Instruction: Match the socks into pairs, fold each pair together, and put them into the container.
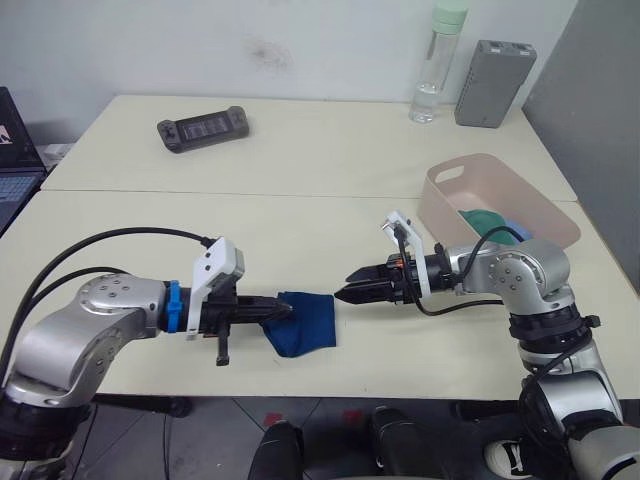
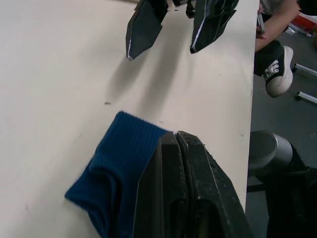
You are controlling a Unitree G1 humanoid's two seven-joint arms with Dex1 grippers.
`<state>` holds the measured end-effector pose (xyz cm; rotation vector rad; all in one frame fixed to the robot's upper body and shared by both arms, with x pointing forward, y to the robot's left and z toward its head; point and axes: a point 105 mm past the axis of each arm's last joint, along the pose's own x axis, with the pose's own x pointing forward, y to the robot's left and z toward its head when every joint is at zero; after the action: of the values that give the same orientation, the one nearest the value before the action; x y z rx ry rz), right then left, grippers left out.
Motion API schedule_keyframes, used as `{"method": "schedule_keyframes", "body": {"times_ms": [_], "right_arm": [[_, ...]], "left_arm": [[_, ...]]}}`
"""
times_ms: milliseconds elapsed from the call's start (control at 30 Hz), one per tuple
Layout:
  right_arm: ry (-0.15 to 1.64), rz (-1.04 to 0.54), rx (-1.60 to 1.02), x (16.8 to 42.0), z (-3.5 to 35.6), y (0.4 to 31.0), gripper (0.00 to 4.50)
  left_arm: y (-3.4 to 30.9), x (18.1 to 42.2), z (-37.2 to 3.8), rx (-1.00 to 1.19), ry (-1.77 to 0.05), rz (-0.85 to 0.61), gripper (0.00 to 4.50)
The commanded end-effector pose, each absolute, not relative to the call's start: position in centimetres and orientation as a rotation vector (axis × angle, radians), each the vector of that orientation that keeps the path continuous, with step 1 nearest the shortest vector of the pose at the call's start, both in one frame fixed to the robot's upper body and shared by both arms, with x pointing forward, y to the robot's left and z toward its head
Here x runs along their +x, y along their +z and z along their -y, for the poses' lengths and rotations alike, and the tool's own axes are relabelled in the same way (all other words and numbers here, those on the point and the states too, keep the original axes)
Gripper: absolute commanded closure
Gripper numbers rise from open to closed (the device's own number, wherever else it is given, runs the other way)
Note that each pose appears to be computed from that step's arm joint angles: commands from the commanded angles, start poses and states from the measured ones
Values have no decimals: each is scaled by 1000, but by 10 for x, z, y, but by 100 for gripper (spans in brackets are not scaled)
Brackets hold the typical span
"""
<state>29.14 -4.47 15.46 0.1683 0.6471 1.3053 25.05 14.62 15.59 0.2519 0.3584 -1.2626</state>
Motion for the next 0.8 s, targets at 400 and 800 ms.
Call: {"method": "schedule_keyframes", "body": {"times_ms": [400,800], "right_arm": [[1280,-787,145,276,37,118,70],[1255,-912,277,283,0,97,70]], "left_arm": [[86,258,-182,523,-1163,-513,450],[80,260,-177,488,-1140,-490,450]]}}
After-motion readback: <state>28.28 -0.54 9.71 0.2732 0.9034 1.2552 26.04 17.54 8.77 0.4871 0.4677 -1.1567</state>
